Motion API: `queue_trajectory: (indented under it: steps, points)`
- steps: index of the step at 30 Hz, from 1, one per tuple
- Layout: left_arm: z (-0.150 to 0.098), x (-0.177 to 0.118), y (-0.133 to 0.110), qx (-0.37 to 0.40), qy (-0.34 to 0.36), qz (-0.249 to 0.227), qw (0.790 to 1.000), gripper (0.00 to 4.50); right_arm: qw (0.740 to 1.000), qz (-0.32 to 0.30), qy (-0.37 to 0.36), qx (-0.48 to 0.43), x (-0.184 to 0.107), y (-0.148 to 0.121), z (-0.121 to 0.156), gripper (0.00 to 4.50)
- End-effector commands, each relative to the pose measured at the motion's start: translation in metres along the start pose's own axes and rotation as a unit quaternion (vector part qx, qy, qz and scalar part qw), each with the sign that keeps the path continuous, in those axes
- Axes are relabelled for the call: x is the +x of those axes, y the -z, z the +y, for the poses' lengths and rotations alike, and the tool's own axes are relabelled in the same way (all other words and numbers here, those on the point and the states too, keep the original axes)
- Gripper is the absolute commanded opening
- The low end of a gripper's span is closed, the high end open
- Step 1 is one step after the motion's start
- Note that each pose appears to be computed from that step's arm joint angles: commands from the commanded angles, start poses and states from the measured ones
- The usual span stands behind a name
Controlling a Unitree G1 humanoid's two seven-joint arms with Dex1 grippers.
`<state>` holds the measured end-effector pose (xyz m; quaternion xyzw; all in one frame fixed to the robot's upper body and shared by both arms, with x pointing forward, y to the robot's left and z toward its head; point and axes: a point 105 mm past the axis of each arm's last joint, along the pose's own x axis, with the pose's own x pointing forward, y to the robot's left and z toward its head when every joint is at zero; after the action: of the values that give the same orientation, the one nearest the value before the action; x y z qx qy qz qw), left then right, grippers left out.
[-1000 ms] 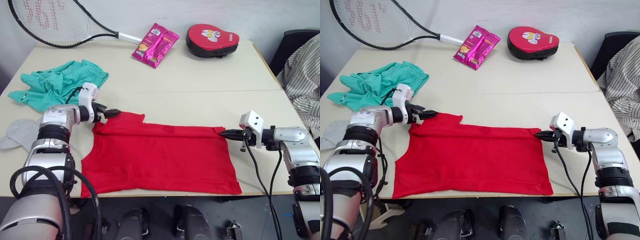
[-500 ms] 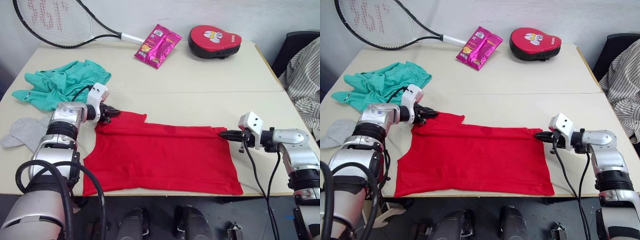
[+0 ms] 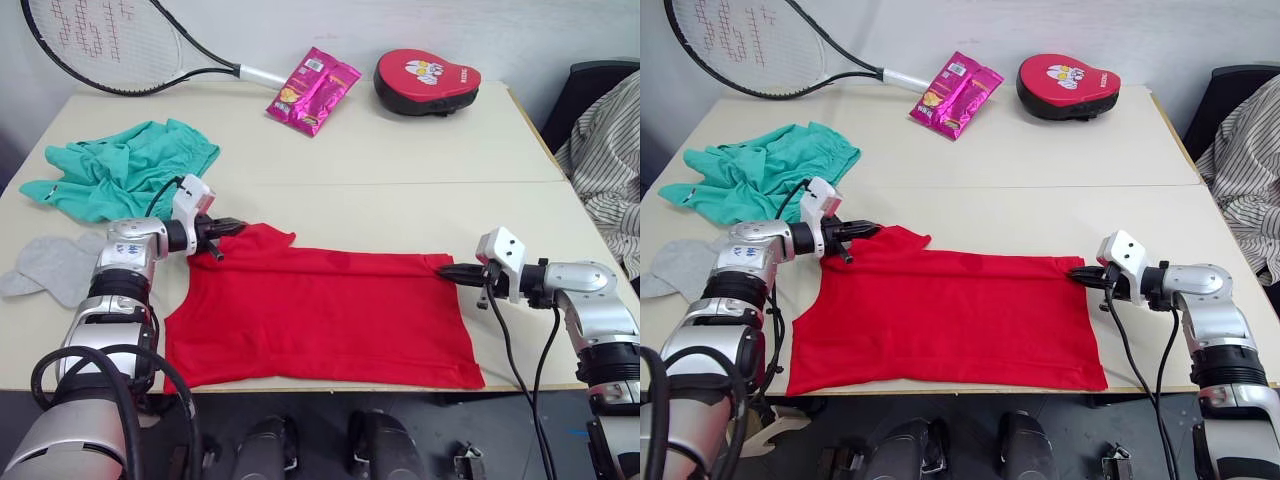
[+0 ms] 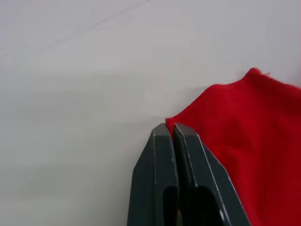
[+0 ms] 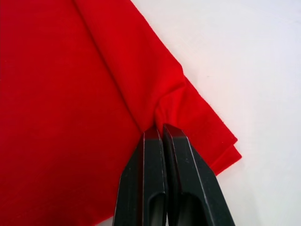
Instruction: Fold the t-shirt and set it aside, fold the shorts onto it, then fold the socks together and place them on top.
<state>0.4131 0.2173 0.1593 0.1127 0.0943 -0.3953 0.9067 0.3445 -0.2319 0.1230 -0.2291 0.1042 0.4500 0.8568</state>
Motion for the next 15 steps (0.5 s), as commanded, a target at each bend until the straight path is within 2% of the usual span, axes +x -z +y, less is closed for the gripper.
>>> queue_trajectory:
  steps: [1,5,8,12,15]
  points:
    - [0.001,-0.014,-0.019,0.045,0.006,-0.042,0.998,0.03,0.999,-0.033,0.029,-0.029,-0.011,-0.016,-0.008,0.00]
    - [-0.005,-0.026,-0.032,0.101,0.004,-0.097,0.990,0.03,0.996,-0.045,0.057,-0.049,-0.019,-0.019,-0.011,0.00]
    - [-0.019,-0.038,-0.023,0.138,0.042,-0.088,0.986,0.03,0.994,-0.049,0.077,-0.065,-0.023,-0.015,-0.010,0.00]
    - [-0.033,-0.058,-0.028,0.192,0.054,-0.119,0.973,0.03,0.992,-0.056,0.084,-0.077,-0.026,-0.009,0.002,0.00]
    - [-0.047,-0.068,-0.025,0.246,0.072,-0.106,0.961,0.03,0.986,-0.043,0.103,-0.121,-0.030,-0.001,0.007,0.00]
